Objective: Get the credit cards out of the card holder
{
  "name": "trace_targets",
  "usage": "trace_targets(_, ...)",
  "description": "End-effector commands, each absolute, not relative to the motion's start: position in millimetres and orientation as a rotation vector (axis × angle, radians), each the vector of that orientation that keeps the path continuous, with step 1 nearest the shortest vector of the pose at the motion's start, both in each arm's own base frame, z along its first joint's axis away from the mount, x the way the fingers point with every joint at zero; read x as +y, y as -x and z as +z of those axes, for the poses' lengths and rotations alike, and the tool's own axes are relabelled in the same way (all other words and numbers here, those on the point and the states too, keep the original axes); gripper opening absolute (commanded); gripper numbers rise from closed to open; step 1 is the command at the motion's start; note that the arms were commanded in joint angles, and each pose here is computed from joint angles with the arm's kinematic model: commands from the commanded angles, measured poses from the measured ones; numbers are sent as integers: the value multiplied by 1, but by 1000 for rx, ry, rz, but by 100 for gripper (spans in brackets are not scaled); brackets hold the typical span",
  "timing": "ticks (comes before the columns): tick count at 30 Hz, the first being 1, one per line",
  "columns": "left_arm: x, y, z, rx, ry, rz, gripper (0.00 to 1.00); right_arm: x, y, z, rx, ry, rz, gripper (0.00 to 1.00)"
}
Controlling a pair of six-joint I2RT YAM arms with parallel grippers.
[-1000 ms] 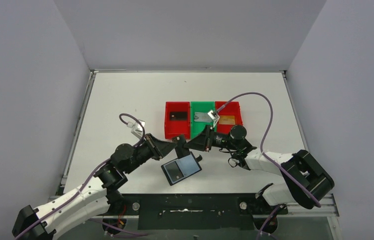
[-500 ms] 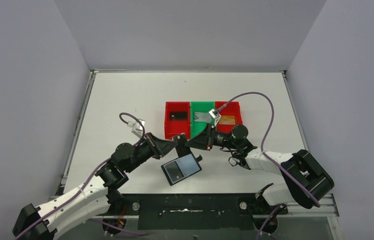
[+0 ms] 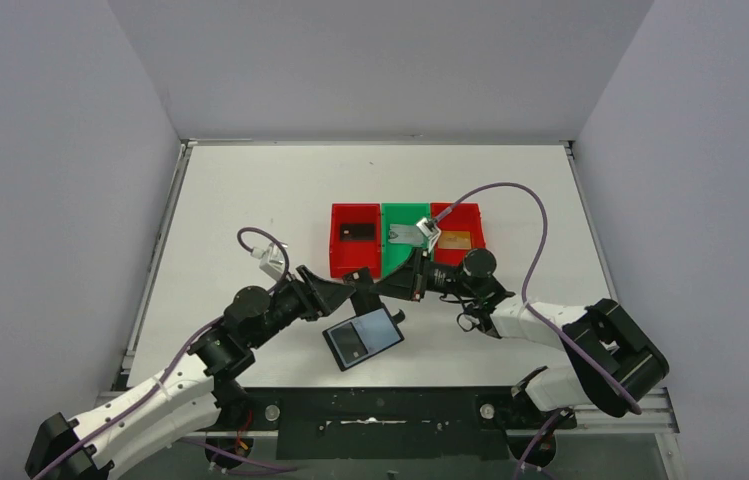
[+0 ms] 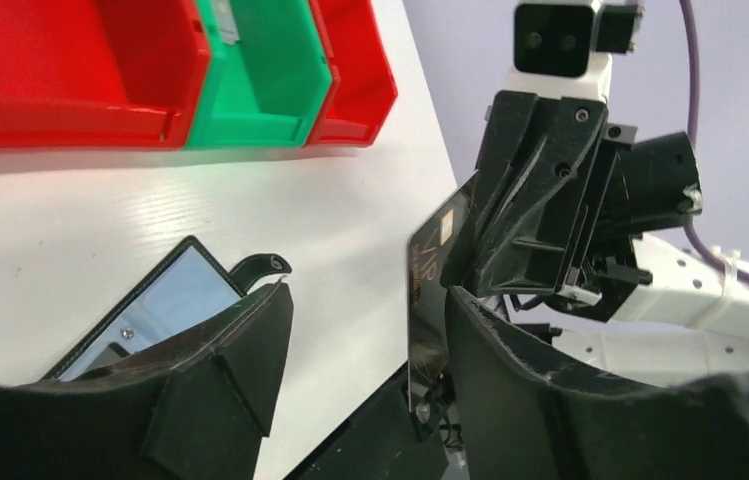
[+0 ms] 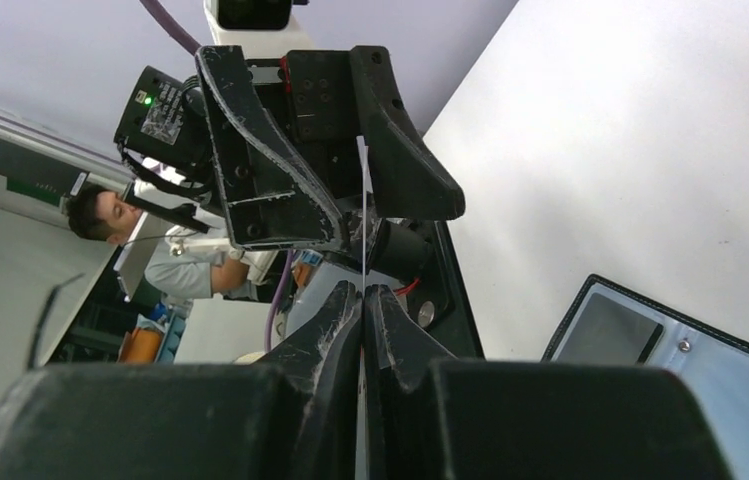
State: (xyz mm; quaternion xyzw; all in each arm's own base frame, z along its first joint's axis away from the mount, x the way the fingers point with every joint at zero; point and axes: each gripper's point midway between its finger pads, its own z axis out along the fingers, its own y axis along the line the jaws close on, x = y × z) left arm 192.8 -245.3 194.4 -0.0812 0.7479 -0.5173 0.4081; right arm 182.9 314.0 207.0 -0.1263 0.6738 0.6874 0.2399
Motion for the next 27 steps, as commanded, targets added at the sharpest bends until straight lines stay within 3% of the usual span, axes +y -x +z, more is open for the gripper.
trace_targets(1,-226,-203,203,1854,302,-1223,62,317,-198,215,1811,402,1764,0)
trace_targets(5,-206,-206,199,1864,390,-1135,70,312,-232,187,1986,396,1422,0)
trace_targets(10,-179,-204,175,1981,481,-936,72,293,-282,191,1986,453,954,0)
trace_targets(18,-155,-199,146,2138,543,-692,76,305,-312,197,1734,941,323,0)
trace_targets(27,-149,-194,137,2165,579,-669,77,340,-331,187,1465,1404,73,0)
